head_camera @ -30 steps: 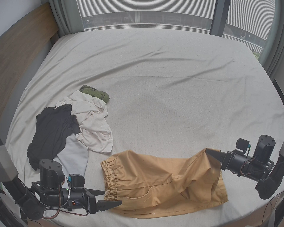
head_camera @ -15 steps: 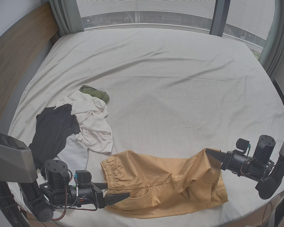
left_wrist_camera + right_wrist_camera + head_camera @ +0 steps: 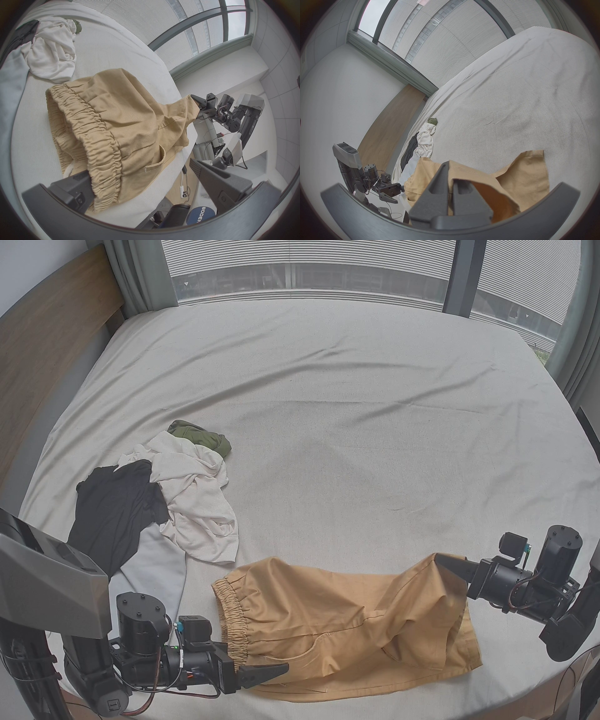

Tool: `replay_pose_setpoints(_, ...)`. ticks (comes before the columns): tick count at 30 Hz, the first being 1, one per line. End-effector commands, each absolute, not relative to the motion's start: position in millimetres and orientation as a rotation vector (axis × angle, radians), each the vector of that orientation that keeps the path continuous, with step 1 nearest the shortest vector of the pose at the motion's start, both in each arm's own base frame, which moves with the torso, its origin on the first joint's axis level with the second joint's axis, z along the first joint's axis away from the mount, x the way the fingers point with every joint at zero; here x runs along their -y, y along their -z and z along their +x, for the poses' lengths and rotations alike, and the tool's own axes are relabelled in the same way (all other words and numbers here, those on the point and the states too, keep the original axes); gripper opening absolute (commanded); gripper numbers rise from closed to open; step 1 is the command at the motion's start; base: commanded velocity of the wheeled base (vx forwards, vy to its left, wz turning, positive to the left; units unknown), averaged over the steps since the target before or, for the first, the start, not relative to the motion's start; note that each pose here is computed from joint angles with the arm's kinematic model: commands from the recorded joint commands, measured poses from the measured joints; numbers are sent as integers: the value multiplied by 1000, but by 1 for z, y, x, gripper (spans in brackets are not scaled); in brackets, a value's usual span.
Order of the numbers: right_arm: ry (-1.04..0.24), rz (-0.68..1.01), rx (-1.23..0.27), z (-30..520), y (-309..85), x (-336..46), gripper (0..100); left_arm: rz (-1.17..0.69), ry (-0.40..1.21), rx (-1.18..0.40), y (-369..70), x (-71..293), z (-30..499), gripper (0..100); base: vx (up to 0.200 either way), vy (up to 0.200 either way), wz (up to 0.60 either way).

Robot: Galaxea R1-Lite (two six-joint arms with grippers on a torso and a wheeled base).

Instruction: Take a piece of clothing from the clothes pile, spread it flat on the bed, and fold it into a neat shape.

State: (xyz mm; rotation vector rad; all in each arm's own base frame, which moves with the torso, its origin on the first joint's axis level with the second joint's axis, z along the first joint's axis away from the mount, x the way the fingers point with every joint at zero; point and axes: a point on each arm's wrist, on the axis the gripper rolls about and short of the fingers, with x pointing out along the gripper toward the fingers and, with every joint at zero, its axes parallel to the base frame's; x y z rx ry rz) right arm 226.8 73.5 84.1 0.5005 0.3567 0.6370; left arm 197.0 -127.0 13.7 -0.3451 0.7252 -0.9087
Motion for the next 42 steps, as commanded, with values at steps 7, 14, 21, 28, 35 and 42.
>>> replay_pose_setpoints(7,-636,501,-355,227,-84,-73,0,-362,921,-708,-15,134,202,100,0,0,0)
replay_pose_setpoints(14,-637,501,-353,227,-85,-73,0,-362,920,-706,-15,134,203,0,0,0,0)
replay_pose_setpoints(21,-636,501,-351,227,-85,-73,0,-366,919,-700,-16,133,203,0,0,0,0)
replay_pose_setpoints(28,-639,500,-344,226,-87,-73,0,-378,923,-569,-42,129,212,0,0,0,0)
replay_pose_setpoints(35,-674,497,-300,225,-98,-73,0,-411,905,-365,-87,112,215,0,0,0,0)
replay_pose_setpoints(42,-755,491,-200,234,-121,-78,0,-396,908,-344,-91,109,212,0,0,0,0)
